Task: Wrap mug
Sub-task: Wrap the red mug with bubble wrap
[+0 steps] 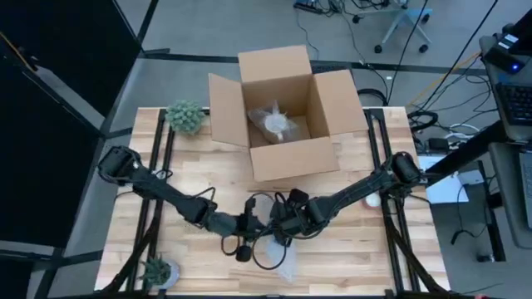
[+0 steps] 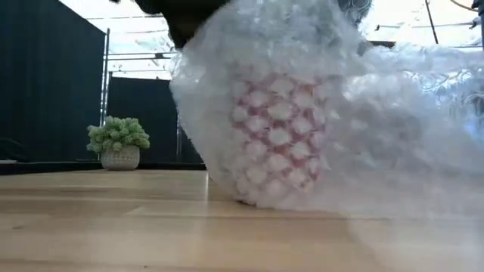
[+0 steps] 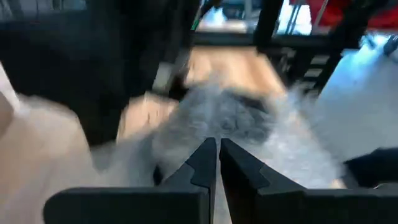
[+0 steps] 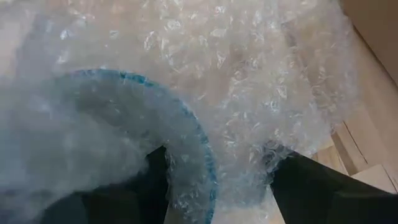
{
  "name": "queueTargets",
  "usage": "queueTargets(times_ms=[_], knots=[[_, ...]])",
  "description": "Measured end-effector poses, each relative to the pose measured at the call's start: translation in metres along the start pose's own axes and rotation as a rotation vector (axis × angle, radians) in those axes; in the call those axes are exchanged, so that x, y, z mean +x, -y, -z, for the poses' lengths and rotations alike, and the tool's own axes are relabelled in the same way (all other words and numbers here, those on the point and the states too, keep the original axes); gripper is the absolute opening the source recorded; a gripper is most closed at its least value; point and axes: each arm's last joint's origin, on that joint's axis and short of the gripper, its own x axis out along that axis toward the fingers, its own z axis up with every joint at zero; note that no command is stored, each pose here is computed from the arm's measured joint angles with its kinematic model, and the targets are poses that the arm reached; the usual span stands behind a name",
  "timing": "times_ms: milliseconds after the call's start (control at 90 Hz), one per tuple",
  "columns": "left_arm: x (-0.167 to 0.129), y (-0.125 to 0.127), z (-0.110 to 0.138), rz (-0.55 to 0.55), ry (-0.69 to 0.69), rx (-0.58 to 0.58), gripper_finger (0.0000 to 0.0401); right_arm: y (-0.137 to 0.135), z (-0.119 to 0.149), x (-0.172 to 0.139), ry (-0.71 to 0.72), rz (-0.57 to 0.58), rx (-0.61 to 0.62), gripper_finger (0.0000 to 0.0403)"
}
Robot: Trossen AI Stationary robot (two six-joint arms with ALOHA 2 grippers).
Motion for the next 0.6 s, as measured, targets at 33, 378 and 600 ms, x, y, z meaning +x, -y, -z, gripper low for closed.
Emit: queueTargets(times_ms=[33,378,600], knots=[[0.006,-0.002,0.005,0.003,-0.010,-0.011,0.0011,0.000,0.000,0.000,0.000,0.001,-0.001,0.0219],[0.025,-0.011,0.024,-0.019,-0.050,-0.064,0.0011,0.010,-0.005,-0.043,-0.004,-0.116,-0.011,0.0219],[0.025,-0.010,0.022,-0.012,-0.026,-0.066,0.0011,0.024,-0.002,-0.094,0.004,-0.205,-0.022,0.0219]])
